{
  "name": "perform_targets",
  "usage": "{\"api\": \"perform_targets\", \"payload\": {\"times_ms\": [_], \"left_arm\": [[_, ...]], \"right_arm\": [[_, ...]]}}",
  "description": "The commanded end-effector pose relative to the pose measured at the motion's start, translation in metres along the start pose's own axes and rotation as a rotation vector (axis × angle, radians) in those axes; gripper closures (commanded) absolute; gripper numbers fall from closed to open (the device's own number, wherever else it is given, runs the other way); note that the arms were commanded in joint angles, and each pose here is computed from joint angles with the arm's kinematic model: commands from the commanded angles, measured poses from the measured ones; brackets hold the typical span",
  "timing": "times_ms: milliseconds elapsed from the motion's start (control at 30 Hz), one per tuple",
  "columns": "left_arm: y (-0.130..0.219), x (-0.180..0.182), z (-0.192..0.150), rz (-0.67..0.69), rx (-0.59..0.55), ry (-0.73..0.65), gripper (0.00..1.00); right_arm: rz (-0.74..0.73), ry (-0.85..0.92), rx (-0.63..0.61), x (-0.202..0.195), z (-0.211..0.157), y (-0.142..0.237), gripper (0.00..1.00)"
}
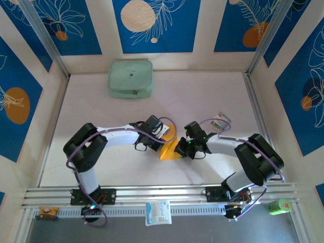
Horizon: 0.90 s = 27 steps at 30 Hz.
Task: Fold a paper plane with a square sheet of paper (pick it up from the middle)
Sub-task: Fold the triangle a second time at the center of the table.
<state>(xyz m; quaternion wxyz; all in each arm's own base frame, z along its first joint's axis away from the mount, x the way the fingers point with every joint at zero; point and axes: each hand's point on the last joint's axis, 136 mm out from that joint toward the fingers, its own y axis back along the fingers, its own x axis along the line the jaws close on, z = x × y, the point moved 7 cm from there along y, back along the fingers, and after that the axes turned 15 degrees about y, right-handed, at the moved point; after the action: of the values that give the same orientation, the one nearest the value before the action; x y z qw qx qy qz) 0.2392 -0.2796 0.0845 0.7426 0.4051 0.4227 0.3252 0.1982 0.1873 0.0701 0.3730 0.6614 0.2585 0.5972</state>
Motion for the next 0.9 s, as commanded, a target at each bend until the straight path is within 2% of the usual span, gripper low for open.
{"api": "perform_targets", "payload": {"times_ms": [0,867], "left_arm": [[0.013,-0.002,0.011,-0.006,-0.065,-0.021,1.0],[-0.008,0.004,0.0,0.001,0.037,-0.002,1.0]], "right_arm": [[-0.093,-0.034,0.044,-0.018,-0.01,-0.006,0.95],[-0.077,-0.022,0.049,-0.014,-0.009,-0.006,0.94]]}}
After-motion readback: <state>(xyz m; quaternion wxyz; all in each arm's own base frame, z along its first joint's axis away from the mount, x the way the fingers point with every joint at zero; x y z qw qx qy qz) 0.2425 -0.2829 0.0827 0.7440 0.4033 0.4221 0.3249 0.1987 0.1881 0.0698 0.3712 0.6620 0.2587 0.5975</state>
